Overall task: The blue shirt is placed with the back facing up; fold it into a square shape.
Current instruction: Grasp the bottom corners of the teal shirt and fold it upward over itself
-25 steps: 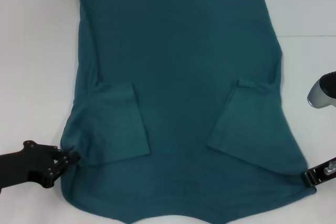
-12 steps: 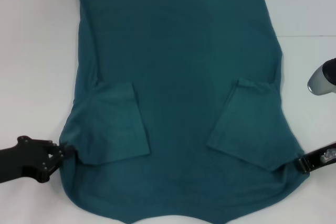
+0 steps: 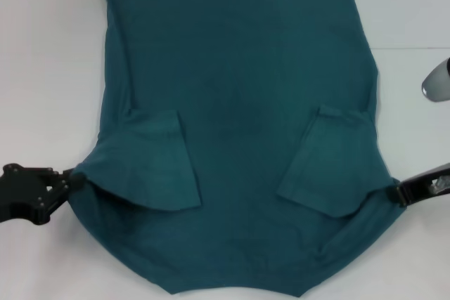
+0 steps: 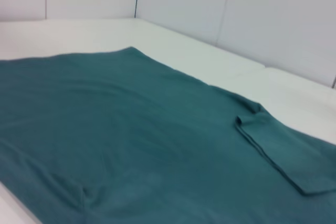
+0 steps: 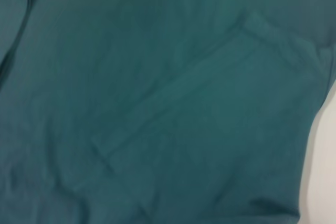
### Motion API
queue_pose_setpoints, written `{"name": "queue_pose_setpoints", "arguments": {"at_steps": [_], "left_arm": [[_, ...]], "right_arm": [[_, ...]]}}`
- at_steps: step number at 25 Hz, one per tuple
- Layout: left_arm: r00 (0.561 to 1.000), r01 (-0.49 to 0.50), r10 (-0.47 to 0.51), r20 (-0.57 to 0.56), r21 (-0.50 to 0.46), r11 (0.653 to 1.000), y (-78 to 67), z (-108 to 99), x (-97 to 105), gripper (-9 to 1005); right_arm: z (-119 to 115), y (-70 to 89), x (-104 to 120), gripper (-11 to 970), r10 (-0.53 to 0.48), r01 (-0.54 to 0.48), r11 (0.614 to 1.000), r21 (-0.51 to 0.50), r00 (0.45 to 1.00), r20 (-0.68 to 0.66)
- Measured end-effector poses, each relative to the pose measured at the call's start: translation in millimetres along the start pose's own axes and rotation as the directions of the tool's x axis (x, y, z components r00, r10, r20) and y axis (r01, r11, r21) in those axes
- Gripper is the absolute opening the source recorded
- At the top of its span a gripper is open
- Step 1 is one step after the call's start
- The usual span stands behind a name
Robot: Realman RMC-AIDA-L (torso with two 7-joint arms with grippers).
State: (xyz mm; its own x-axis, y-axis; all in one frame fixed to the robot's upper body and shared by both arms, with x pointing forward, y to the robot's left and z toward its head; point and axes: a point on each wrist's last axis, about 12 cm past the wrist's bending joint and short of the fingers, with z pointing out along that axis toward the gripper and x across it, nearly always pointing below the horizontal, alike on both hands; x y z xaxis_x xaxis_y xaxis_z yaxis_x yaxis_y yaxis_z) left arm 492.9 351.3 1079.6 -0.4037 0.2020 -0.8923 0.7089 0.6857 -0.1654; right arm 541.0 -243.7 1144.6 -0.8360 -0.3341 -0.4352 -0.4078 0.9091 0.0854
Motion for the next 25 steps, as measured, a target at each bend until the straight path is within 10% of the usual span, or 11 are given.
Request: {"name": "queue_pose_setpoints", "arguments": {"at_steps": [25], "left_arm": [[0.996, 0.042, -0.042, 0.082, -0.005, 0.999, -10.8, -27.1, 9.9, 45]], "right_arm": [[-11.8, -4.8, 27.8, 21, -0.016, 0.026, 0.996, -0.081, 0.992, 0.123]]}}
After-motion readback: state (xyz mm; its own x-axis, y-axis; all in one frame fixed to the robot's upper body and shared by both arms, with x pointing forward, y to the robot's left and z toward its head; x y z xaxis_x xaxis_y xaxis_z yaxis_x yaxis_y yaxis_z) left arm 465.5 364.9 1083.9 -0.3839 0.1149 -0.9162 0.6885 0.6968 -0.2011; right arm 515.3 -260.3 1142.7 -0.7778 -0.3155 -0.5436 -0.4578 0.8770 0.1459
